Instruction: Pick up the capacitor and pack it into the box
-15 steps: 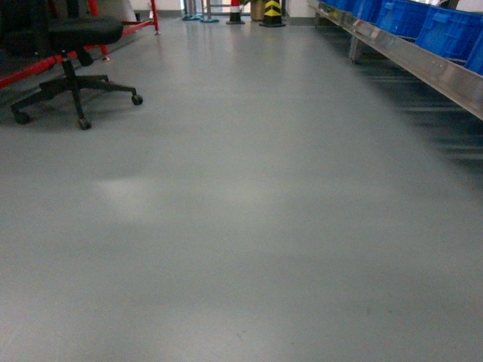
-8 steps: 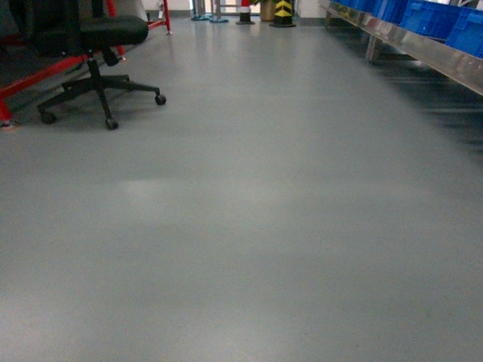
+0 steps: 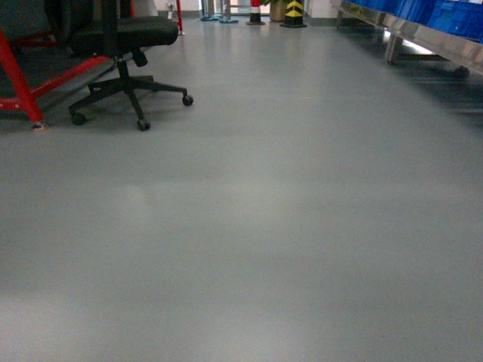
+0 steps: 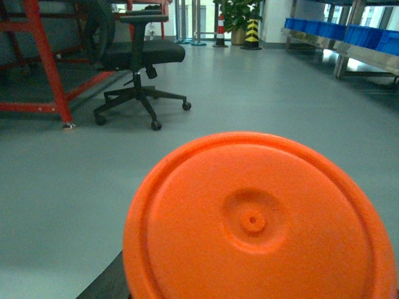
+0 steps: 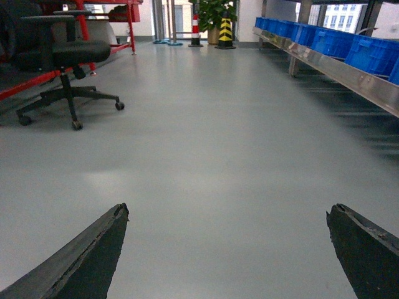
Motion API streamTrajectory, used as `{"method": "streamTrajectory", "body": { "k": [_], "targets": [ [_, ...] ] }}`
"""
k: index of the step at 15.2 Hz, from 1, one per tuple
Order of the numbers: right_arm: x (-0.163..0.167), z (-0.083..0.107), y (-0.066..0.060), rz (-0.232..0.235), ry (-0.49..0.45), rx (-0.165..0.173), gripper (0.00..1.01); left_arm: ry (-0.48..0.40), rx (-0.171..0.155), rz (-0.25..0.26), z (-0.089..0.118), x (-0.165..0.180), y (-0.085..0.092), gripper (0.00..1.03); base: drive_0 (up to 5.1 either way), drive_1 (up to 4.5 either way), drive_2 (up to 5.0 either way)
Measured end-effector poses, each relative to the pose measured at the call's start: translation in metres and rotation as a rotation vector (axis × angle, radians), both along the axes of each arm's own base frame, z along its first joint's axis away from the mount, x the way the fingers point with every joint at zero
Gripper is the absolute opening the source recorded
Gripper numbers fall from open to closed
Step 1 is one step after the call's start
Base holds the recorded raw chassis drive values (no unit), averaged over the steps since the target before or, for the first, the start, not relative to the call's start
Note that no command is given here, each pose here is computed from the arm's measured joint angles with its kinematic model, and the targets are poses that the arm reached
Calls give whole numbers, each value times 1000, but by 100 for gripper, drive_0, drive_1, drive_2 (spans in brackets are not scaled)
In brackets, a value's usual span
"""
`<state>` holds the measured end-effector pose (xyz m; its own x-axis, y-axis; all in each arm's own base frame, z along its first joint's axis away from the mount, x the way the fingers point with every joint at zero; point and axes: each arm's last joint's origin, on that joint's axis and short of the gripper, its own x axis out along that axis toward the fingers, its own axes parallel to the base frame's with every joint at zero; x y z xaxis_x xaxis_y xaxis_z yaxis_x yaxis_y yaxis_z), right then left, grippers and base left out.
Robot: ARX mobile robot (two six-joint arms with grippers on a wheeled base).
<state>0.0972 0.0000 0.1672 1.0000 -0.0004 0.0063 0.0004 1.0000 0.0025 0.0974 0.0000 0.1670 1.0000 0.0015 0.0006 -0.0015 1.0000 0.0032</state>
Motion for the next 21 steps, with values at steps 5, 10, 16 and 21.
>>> {"method": "streamTrajectory", "body": {
  "k": [5,10,16,21],
  "targets": [
    [0,0,0,0,2,0,98,1,0,-2,0,0,0,44,-496,250,250],
    [0,0,0,0,5,0,98,0,0,-1,0,0,0,44,-496,250,250],
    [0,0,0,0,2,0,98,0,0,-3,0,0,0,44,-504,241,241],
    [0,0,0,0,2,0,98,0,0,-2,0,0,0,44,-504,241,241]
  ]
}}
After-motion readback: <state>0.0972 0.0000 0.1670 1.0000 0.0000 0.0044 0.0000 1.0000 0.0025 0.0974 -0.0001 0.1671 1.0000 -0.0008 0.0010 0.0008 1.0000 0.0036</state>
